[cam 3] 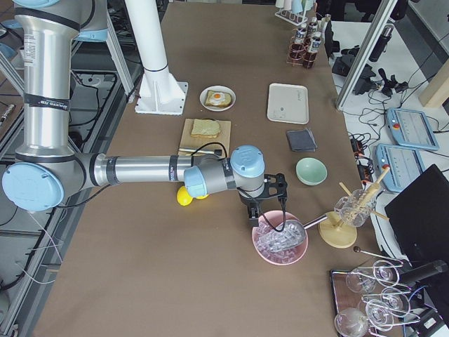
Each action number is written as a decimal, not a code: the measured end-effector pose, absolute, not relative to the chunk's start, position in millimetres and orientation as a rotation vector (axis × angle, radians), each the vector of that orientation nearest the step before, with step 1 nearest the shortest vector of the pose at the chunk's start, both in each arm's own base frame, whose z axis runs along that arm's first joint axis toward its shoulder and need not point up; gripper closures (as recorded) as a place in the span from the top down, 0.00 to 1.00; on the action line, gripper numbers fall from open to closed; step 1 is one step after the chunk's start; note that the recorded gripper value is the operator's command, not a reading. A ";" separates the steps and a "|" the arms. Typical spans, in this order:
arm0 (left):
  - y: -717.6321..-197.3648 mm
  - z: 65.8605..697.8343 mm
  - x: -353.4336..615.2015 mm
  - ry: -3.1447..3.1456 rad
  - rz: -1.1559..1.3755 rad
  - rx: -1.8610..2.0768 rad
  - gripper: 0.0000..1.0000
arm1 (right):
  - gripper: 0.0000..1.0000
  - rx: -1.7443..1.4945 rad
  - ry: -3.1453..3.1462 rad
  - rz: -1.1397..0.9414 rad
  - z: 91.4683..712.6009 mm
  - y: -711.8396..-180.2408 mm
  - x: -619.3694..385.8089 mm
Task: Make sandwich and place on tray
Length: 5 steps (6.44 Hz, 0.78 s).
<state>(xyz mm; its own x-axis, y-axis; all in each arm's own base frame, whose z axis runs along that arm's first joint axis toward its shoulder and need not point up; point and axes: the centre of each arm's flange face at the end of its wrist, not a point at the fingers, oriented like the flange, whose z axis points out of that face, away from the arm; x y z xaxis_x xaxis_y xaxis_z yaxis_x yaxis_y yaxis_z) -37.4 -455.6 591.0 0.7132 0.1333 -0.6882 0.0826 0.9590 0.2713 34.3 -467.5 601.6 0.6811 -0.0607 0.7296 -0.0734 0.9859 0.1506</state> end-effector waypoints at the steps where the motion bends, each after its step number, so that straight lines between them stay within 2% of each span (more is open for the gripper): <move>1: -455.6 591.0 -37.3 0.781 0.029 0.293 0.98 | 1.00 0.174 -0.823 0.007 601.3 -467.7 34.3; 5: -455.3 589.4 -37.1 0.783 0.030 0.296 0.98 | 1.00 0.177 -0.823 -0.003 602.0 -467.0 34.2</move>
<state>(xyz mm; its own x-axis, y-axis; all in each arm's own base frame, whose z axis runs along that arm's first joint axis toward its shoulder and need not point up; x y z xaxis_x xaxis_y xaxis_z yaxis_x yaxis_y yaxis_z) -37.1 -455.3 589.4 0.7107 0.1360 -0.6902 0.0822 0.9583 0.2735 34.2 -467.0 602.0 0.6805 -0.0710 0.7293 -0.0660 0.9853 0.1575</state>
